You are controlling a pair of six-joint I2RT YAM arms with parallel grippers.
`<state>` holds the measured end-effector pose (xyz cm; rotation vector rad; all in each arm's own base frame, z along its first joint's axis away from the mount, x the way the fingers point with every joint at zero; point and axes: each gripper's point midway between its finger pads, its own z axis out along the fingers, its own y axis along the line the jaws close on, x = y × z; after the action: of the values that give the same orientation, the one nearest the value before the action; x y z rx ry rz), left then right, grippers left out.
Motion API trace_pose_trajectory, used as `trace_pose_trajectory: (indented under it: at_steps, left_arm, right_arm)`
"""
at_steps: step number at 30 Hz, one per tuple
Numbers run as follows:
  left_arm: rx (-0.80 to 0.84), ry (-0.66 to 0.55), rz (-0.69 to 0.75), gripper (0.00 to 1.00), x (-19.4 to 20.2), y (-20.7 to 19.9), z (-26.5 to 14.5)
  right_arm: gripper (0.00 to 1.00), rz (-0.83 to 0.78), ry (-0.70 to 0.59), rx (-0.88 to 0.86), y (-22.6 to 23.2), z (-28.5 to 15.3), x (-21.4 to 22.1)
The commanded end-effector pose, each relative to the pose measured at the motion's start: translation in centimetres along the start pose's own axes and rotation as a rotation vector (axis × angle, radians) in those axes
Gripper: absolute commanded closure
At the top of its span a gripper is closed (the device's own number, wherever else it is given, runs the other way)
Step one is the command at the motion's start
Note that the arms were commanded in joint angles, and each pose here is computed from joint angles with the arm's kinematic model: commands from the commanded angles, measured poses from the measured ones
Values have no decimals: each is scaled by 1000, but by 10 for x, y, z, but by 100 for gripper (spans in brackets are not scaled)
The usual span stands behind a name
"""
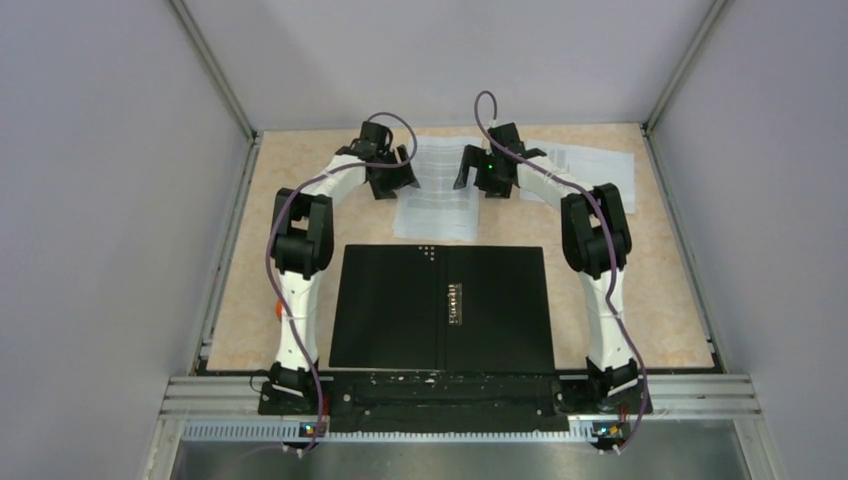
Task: Put the files into the folder
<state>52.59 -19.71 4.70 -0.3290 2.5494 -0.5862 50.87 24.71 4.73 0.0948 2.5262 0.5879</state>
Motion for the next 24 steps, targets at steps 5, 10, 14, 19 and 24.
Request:
trace_pose_trajectory:
  at_steps: [5, 10, 14, 19, 24]
  left_arm:
    - [33, 124, 12, 25, 34, -11, 12]
    - [52, 133, 12, 25, 36, -14, 13]
    - [79, 141, 13, 25, 37, -19, 12]
    - [135, 148, 13, 26, 37, -29, 10]
    - [176, 151, 9, 26, 36, -36, 6]
  right_arm:
    - [1, 78, 134, -95, 32, 17, 48]
    - [1, 92, 156, -170, 49, 22, 49]
    - [1, 93, 153, -210, 57, 21, 45]
    - [1, 117, 147, -287, 72, 22, 38]
    - [2, 144, 137, -356, 85, 23, 30]
